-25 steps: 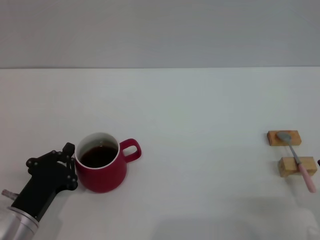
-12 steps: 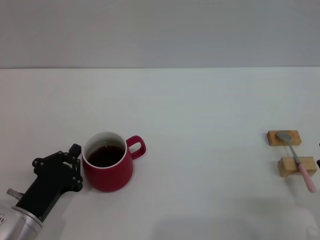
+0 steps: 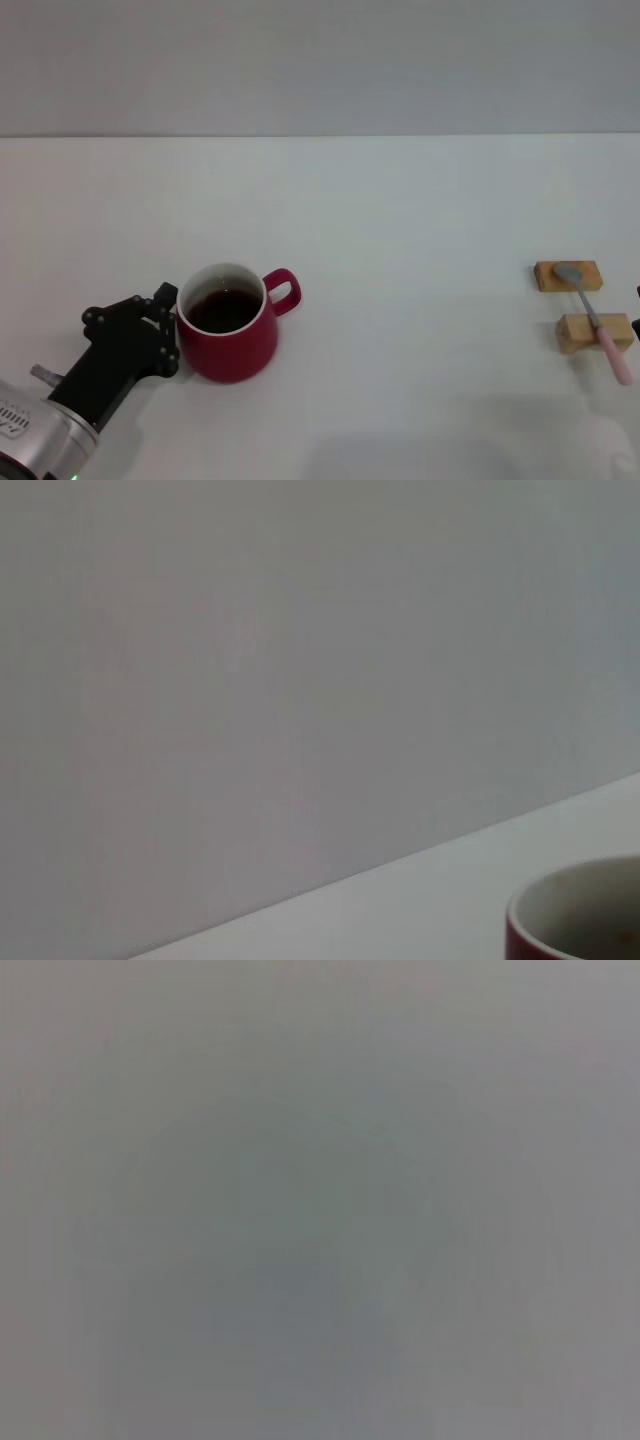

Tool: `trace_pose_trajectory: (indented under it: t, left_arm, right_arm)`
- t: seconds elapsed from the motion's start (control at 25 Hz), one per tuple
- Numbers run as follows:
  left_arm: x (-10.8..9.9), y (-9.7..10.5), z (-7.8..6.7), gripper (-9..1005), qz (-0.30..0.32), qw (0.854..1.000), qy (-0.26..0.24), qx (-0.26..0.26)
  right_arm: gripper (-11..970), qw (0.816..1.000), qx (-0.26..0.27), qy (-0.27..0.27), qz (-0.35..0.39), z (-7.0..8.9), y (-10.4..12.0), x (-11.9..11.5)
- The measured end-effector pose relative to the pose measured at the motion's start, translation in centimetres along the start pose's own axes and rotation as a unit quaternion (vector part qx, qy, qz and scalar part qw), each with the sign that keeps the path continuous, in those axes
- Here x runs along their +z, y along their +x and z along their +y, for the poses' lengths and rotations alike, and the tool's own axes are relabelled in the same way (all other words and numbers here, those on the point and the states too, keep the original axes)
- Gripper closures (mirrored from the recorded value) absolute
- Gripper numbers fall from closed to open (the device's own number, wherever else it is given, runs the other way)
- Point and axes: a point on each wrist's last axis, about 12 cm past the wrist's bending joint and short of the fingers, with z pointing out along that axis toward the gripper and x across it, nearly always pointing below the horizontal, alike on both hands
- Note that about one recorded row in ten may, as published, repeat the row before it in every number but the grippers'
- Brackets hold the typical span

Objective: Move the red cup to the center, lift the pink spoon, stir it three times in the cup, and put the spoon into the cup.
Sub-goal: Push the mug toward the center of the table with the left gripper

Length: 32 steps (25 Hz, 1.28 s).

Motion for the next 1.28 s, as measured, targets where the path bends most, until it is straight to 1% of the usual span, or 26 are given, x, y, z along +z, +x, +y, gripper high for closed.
trace_pose_trajectory:
  t: [0.56,0.72,0.76,1.0,1.28]
  left_arm:
    - [0.2,-0.4,-1.8,998,-0.013,0.999,0.048,-0.001]
    - [0.2,-0.4,-1.6,998,-0.011,0.999,0.044,0.0]
    - [0.2,-0.3,-1.2,998,-0.01,0.999,0.039,0.004]
    - [0.6,-0.4,-0.5,998,-0.01,0.999,0.033,0.015]
    - [1.0,-0.7,-1.0,998,-0.016,0.999,0.045,0.014]
  right_arm:
    - [207,1.0,0.001,-0.001,0.0,0.1,0.0,0.0]
    - [207,1.0,0.001,-0.001,0.0,0.1,0.0,0.0]
    - [207,1.0,0.001,-0.001,0.0,0.1,0.0,0.0]
    - [207,1.0,0.001,-0.003,-0.001,0.1,0.0,0.0]
    - [208,1.0,0.002,-0.006,-0.003,0.2,-0.1,-0.2]
